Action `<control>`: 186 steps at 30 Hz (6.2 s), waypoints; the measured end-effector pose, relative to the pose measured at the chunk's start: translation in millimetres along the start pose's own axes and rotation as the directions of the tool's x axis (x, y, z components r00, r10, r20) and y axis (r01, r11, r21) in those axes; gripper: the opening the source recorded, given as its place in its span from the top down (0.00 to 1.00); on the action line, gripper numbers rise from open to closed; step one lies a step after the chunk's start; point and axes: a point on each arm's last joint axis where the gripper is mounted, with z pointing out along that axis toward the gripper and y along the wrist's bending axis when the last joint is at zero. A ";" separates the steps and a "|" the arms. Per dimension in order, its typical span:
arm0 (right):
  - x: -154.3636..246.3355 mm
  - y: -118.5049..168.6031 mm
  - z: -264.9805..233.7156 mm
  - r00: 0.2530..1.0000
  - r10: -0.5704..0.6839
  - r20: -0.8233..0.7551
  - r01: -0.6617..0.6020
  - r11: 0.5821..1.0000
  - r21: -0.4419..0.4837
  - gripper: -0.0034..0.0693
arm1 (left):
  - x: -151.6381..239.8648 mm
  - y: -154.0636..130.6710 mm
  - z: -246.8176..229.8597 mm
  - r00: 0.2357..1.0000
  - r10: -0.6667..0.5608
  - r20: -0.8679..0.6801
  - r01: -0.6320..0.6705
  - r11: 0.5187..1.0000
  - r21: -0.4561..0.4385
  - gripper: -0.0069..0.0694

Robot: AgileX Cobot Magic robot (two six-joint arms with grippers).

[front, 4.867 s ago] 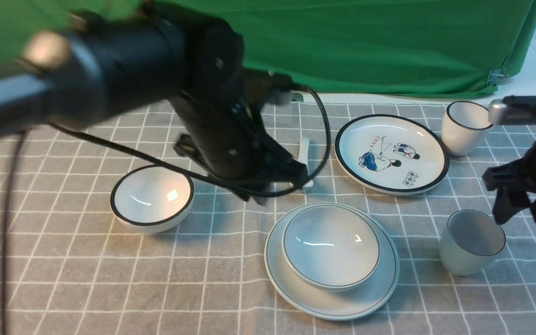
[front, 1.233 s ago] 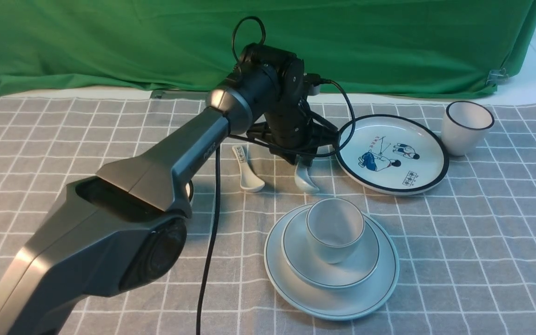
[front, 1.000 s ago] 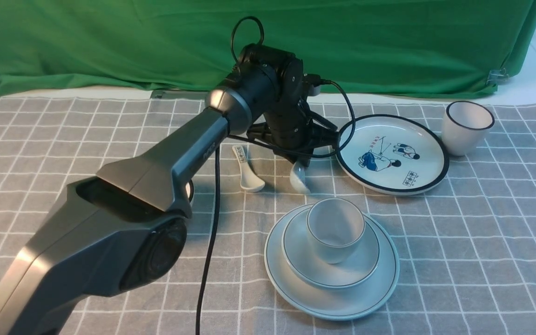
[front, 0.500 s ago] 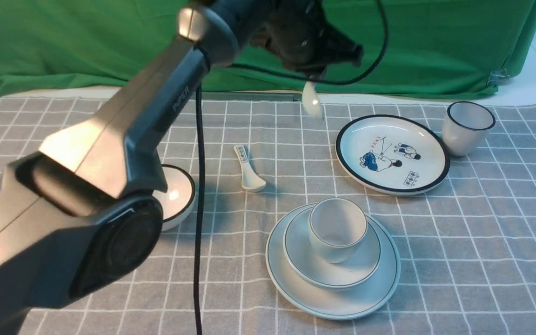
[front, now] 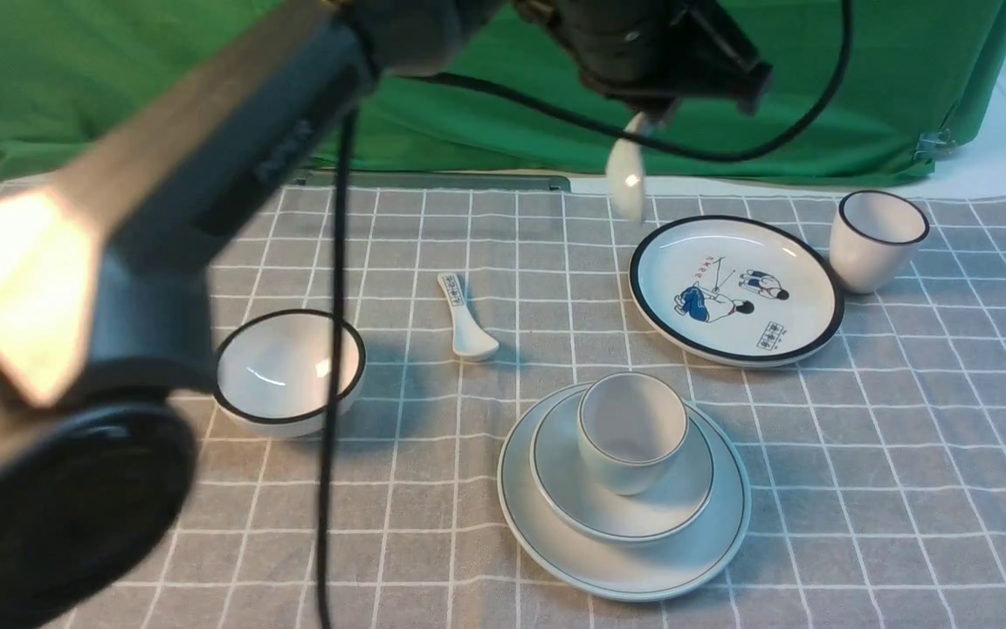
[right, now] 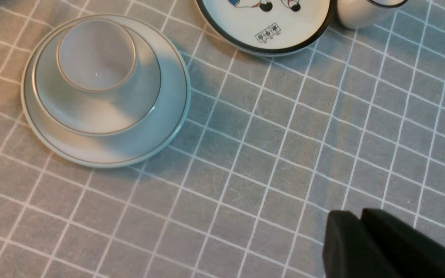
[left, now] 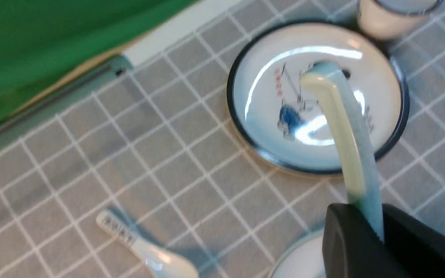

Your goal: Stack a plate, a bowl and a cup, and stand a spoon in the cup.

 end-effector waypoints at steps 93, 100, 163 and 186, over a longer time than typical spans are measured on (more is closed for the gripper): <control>148.4 13.8 -26.4 0.396 0.053 0.917 -0.034 0.999 -0.043 0.77 | 363.4 29.0 -150.6 0.748 -0.263 0.610 0.228 0.964 0.137 0.90; 148.8 13.8 -26.3 0.398 0.053 0.916 -0.034 0.999 -0.043 0.75 | 363.8 29.0 -151.4 0.744 -0.266 0.613 0.229 0.963 0.140 0.90; 149.4 13.9 -24.6 0.411 0.053 0.910 -0.035 0.999 -0.042 0.62 | 442.5 40.3 -91.8 0.697 -0.208 0.686 0.458 0.865 -0.204 0.89; 230.9 21.5 122.0 0.844 0.173 0.507 -0.322 0.920 0.223 0.62 | 442.7 40.2 -91.5 0.701 -0.207 0.683 0.456 0.866 -0.205 0.89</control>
